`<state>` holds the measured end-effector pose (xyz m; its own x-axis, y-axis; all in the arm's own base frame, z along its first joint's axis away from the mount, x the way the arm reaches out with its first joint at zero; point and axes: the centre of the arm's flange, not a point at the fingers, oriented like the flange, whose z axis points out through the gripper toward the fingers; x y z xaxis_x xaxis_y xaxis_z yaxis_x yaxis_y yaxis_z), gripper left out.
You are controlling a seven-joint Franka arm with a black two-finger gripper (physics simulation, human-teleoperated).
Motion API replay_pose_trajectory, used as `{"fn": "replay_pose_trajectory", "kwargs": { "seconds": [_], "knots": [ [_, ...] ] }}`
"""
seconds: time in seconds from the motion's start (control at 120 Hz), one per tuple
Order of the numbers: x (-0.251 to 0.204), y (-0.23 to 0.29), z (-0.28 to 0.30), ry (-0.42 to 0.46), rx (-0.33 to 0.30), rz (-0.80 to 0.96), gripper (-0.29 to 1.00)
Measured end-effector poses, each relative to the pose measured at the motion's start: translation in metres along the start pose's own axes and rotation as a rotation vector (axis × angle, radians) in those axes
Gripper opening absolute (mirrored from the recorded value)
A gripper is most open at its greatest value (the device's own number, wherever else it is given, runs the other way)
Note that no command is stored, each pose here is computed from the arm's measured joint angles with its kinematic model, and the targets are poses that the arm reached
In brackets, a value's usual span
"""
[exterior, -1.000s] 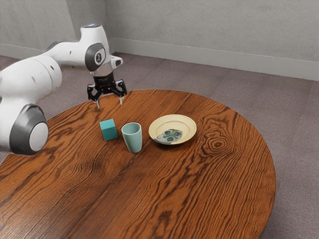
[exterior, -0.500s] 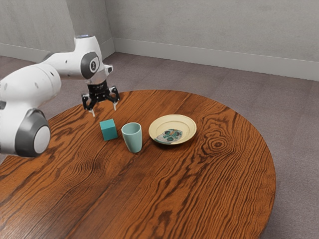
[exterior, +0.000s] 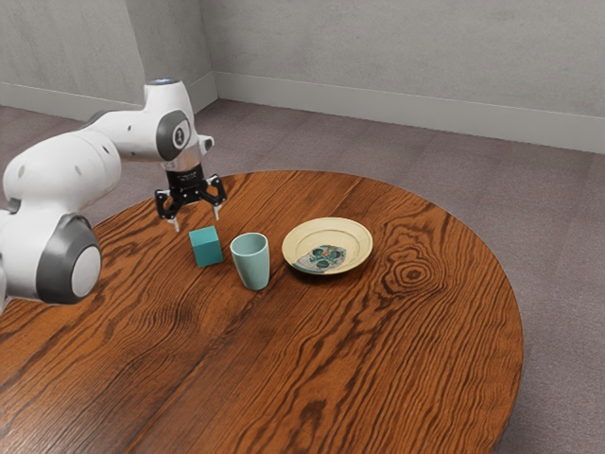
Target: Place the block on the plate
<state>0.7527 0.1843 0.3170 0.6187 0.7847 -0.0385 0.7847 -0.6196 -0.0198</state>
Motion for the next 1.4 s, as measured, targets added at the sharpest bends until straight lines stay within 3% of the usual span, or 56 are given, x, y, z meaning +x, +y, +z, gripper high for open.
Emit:
{"fn": "replay_pose_trajectory", "kwargs": {
  "seconds": [0.925,1.25,1.4],
  "knots": [
    [-0.005,0.014,0.05,-0.026,0.0,0.046,0.7],
    [-0.005,0.014,0.053,-0.03,-0.003,0.047,0.45],
    [-0.005,0.014,0.055,-0.031,-0.002,0.048,0.42]
  ]
}}
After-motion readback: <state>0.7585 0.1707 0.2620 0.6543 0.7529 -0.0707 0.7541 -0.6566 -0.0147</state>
